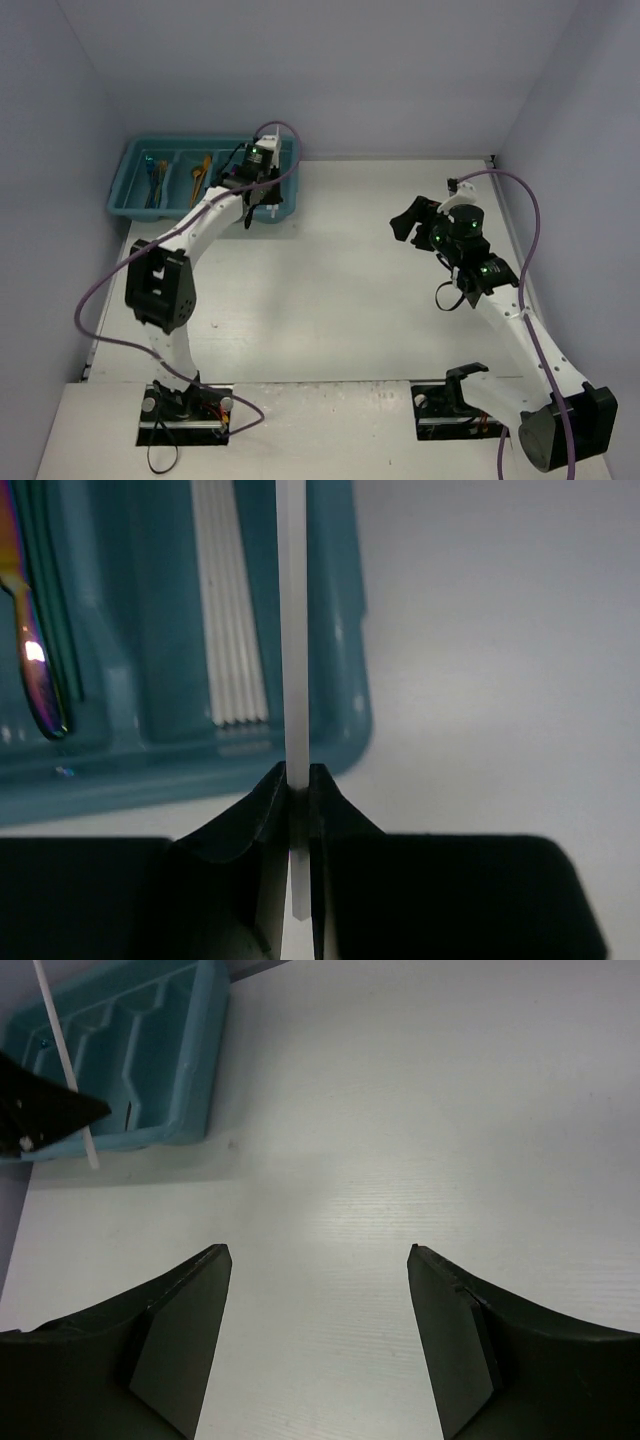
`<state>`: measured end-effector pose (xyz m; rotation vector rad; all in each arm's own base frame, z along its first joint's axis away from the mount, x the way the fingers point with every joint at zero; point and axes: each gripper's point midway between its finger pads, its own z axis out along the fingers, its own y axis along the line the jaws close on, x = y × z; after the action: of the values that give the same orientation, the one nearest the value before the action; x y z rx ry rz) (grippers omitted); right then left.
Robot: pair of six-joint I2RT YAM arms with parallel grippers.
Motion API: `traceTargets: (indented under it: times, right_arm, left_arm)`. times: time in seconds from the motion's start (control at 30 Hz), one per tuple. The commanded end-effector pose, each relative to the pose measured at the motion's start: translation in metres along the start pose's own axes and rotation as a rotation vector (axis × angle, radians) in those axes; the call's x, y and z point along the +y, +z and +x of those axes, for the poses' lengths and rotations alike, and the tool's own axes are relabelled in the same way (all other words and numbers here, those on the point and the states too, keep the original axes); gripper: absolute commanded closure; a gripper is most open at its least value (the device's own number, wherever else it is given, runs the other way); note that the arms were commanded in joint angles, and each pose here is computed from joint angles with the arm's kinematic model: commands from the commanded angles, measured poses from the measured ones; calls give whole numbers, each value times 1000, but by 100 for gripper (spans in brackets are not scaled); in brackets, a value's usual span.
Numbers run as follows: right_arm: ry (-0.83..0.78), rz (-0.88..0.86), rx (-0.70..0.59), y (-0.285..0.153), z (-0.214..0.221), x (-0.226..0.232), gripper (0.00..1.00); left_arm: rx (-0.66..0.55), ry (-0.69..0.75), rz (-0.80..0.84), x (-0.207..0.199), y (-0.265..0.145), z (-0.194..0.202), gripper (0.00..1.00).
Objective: Sort the eating utensils into containers
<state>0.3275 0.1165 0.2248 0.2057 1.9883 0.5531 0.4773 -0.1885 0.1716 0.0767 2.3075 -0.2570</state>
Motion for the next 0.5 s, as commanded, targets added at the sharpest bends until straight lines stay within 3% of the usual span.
traceTargets:
  times: [0.0, 0.23, 0.37, 0.47]
  right_arm:
    - [-68, 43, -34, -9, -4, -11, 31]
    - [-90, 84, -15, -13, 1, -21, 31]
    - [-97, 101, -32, -16, -6, -23, 29]
    - [-106, 109, -61, -23, -17, -20, 22]
  left_arm:
    - [7, 91, -78, 34, 22, -41, 89]
    - [16, 81, -53, 36, 50, -56, 42]
    - [4, 67, -53, 35, 34, -59, 31]
    - [-55, 61, -40, 31, -6, -76, 27]
